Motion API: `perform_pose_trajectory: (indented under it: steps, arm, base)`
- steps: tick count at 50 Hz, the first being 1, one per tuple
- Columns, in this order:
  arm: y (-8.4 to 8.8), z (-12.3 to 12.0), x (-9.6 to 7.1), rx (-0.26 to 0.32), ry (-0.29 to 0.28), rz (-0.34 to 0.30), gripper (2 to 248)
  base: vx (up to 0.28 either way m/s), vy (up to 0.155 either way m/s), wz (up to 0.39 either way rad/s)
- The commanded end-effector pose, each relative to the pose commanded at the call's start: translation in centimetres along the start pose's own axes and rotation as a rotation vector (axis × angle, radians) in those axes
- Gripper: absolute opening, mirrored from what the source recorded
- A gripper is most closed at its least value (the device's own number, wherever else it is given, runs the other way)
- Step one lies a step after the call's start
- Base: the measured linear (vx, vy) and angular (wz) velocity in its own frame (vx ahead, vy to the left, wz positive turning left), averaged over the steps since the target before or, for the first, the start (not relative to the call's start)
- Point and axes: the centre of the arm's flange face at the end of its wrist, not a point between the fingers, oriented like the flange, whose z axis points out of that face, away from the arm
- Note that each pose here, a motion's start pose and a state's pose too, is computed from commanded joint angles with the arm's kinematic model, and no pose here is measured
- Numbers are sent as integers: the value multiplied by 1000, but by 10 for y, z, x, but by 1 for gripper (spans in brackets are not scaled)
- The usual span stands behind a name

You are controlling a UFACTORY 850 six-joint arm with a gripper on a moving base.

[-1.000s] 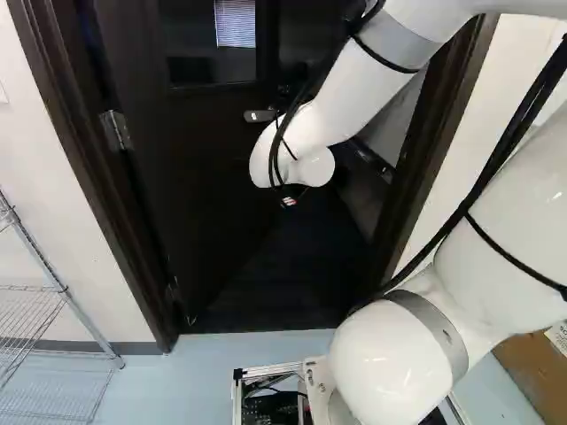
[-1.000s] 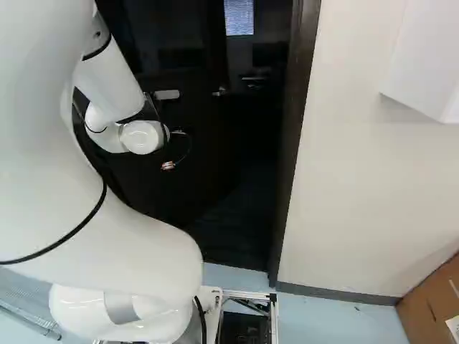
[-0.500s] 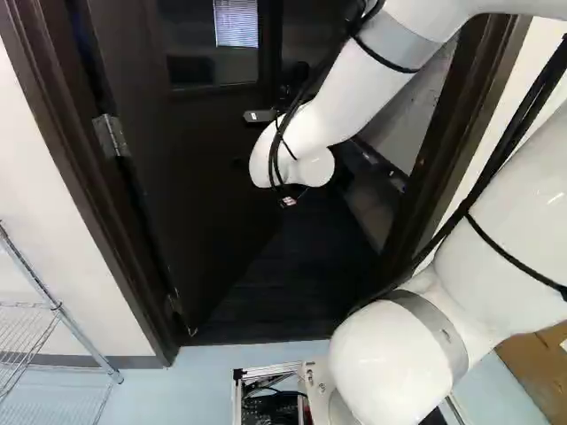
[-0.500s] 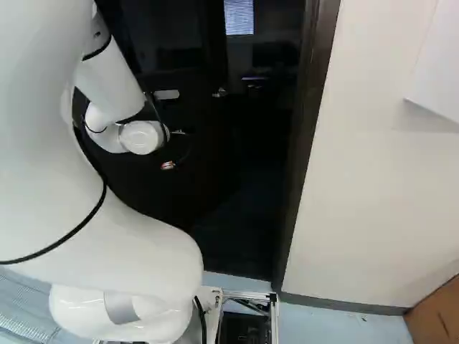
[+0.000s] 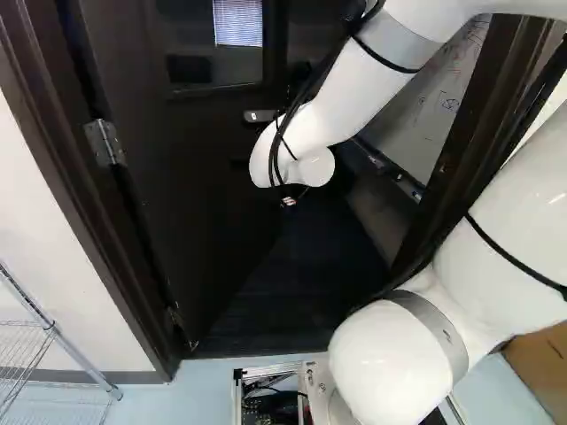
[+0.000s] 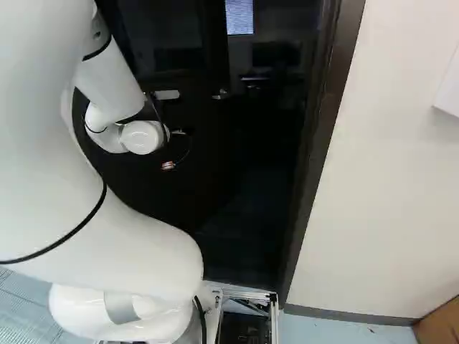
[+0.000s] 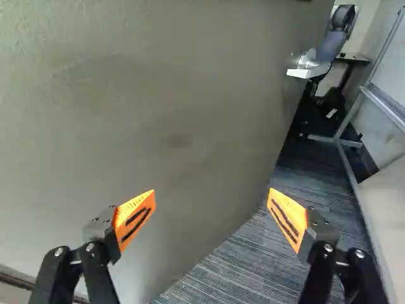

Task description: Open the door and move inside

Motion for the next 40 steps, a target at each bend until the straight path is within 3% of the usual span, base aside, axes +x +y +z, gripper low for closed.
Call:
perform_pose_trajectory:
  steps: [40]
  arm:
    - [0,0,0,0,0,0,247]
  base:
    - [96,51,-13]
